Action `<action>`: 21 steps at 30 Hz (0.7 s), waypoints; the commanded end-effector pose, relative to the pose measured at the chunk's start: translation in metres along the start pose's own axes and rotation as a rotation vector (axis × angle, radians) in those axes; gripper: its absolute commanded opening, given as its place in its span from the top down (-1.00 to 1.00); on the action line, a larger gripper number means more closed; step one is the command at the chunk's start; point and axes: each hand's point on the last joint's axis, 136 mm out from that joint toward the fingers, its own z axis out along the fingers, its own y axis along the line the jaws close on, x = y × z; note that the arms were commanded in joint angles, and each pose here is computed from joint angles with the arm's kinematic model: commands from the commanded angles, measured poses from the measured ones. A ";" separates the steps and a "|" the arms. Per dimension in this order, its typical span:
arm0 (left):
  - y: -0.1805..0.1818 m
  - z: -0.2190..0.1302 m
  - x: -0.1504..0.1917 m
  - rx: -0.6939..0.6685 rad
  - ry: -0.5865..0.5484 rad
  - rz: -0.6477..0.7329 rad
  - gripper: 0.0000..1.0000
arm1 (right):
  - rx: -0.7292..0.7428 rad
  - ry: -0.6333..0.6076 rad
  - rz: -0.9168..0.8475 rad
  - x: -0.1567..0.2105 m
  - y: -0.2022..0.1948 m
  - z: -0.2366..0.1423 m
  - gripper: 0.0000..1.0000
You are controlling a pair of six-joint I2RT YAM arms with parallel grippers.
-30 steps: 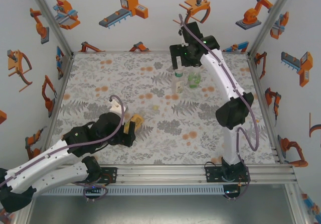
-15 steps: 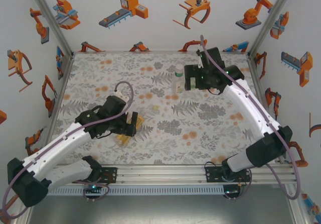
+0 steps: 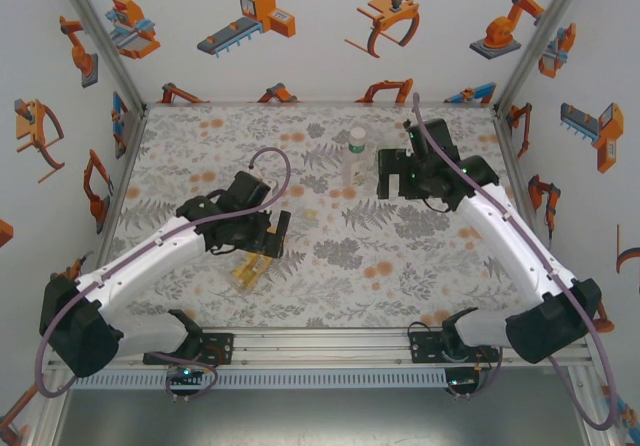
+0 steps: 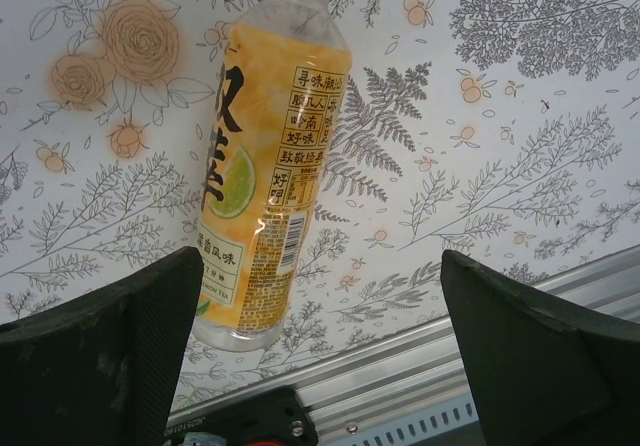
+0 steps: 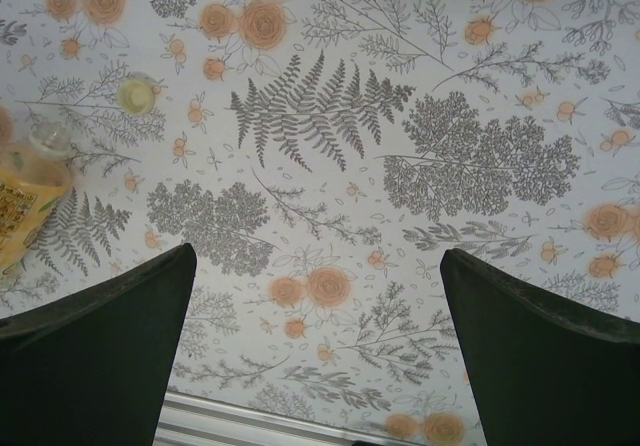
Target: Screw on the bottle caps
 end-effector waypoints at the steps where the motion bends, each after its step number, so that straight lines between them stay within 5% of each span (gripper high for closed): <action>1: 0.003 -0.012 -0.017 -0.017 -0.066 0.038 -0.91 | -0.012 -0.001 0.037 0.006 -0.002 -0.006 -0.97; 21: 0.017 0.060 0.004 -0.150 0.223 0.129 -0.92 | -0.085 -0.050 0.101 0.005 0.006 -0.030 -0.96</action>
